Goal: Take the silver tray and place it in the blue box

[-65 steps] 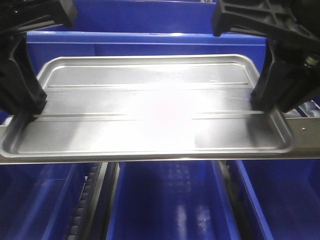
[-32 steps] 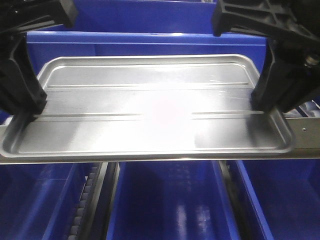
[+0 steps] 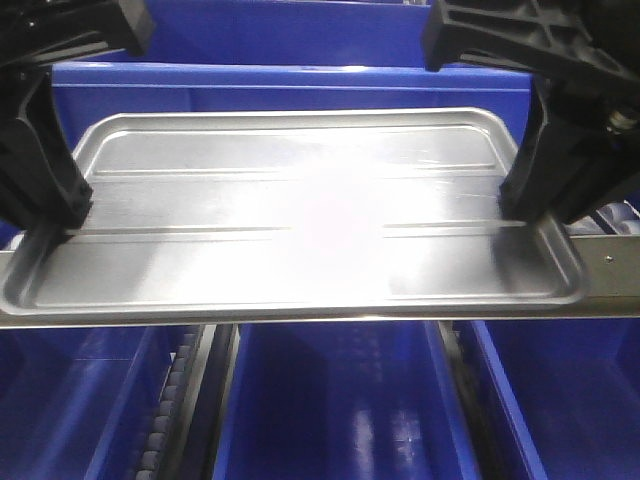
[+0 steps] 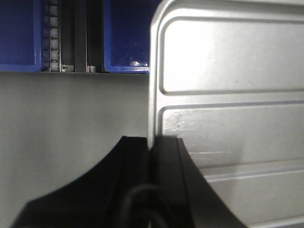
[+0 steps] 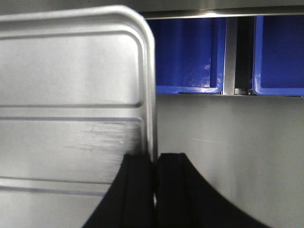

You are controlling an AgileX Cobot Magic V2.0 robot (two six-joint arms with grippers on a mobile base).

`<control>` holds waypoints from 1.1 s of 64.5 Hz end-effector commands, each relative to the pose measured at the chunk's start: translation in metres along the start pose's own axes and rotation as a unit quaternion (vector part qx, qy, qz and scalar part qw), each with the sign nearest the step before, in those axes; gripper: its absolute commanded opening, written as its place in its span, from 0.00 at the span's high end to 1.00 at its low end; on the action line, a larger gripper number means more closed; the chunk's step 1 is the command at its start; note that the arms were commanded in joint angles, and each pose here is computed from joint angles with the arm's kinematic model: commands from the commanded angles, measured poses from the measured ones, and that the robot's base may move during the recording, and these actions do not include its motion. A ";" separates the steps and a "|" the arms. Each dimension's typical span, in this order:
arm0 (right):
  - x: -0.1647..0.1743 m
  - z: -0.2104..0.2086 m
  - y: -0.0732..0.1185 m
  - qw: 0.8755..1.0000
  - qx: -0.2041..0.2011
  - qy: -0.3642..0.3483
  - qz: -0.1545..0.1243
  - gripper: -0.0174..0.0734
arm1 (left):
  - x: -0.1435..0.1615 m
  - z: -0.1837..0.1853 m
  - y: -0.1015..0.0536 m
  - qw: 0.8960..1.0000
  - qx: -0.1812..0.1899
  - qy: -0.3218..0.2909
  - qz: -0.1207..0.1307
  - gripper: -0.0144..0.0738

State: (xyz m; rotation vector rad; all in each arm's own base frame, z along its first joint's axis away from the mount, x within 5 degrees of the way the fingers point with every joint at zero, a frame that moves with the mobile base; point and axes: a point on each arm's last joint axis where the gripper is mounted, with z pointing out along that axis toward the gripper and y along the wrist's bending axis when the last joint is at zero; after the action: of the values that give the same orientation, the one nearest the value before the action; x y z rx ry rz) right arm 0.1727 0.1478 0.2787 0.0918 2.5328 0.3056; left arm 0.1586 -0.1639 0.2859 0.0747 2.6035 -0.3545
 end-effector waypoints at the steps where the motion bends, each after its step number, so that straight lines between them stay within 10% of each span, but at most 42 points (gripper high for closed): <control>1: -0.010 -0.010 -0.006 0.999 0.019 -0.036 -0.022 0.74 | -0.007 -0.011 0.007 0.999 -0.027 -0.020 0.017 0.95; 23: -0.041 -0.034 0.011 0.993 -0.024 -0.113 -0.035 0.74 | -0.037 -0.038 -0.010 0.995 0.019 -0.096 0.024 0.95; 33: -0.085 -0.068 0.024 0.961 -0.034 -0.255 -0.101 0.74 | -0.076 -0.070 -0.021 0.969 0.042 -0.233 0.075 0.95; 51: -0.155 -0.076 0.031 0.932 -0.070 -0.350 -0.069 0.74 | -0.150 -0.073 -0.023 0.936 0.065 -0.343 0.046 0.95; 71: -0.211 0.001 0.024 0.917 -0.117 -0.372 -0.085 0.74 | -0.202 0.001 -0.024 0.914 0.119 -0.382 0.071 0.95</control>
State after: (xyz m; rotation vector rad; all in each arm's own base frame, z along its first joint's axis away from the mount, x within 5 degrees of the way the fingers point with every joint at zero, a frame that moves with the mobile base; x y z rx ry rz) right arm 0.3399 0.1382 0.3767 -0.0027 1.8732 0.2848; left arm 0.3272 -0.1783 0.3688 0.1018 1.9212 -0.4175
